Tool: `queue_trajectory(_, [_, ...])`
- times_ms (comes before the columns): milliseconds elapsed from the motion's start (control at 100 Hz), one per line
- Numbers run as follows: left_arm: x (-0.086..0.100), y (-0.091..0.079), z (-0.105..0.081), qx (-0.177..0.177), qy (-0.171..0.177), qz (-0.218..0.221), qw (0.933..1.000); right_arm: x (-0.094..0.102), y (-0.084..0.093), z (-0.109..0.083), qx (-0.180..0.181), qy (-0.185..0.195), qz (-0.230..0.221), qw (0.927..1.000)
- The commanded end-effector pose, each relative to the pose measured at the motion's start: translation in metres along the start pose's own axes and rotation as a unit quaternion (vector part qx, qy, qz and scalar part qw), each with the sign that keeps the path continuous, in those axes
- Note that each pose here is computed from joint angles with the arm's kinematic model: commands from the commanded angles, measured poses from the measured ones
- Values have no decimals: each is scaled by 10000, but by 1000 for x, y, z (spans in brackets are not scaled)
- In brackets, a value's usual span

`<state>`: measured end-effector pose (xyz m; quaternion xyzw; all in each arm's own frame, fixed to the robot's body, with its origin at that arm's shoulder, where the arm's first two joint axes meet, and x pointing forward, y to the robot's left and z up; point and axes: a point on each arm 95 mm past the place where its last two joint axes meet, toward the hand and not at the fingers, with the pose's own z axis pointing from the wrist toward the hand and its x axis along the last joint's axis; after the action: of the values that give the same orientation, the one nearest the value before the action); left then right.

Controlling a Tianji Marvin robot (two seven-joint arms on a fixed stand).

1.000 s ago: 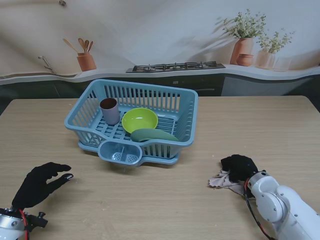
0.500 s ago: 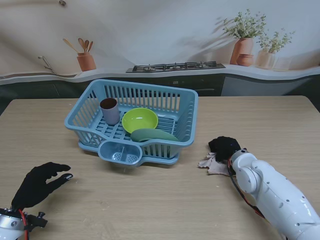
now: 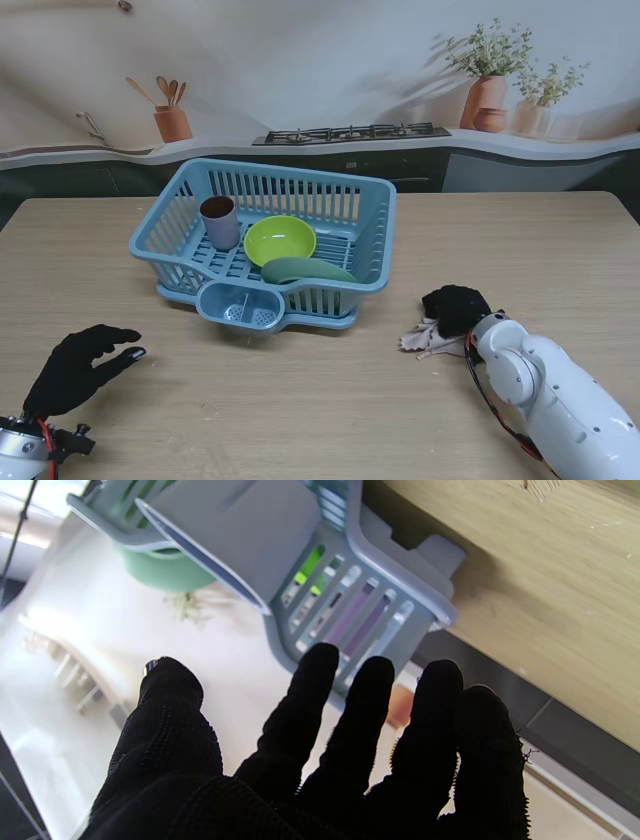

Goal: Clear dishes and wipe the table

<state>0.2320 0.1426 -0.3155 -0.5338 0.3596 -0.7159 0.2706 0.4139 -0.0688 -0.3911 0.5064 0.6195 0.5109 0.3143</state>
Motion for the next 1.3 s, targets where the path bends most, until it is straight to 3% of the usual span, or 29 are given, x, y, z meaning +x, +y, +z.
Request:
queue_trajectory(0, [1, 2, -1, -35, 20, -18, 10000, -6, -54, -27, 735, -99, 59, 9972])
queue_trajectory(320, [0, 2, -2, -8, 27, -3, 10000, -20, -57, -89, 986, -25, 252, 9948])
queue_trajectory(530, [0, 2, -2, -15, 40, -10, 10000, -23, -54, -105, 1150, 196, 117, 9931])
queue_trajectory(700, [0, 2, -2, -27, 47, -9, 10000, -6, -56, -100, 1268, 400, 284, 9907])
queue_trajectory(910, [-1, 2, -2, -47, 29, -1, 10000, 32, -61, -83, 1603, 818, 554, 9821])
queue_trajectory(1130, [-1, 3, -1, -63, 23, -32, 10000, 75, -63, -64, 1725, 1250, 833, 9735])
queue_trajectory(1290, [-1, 3, -2, -68, 16, -35, 10000, 90, -67, -57, 1783, 1323, 982, 9701])
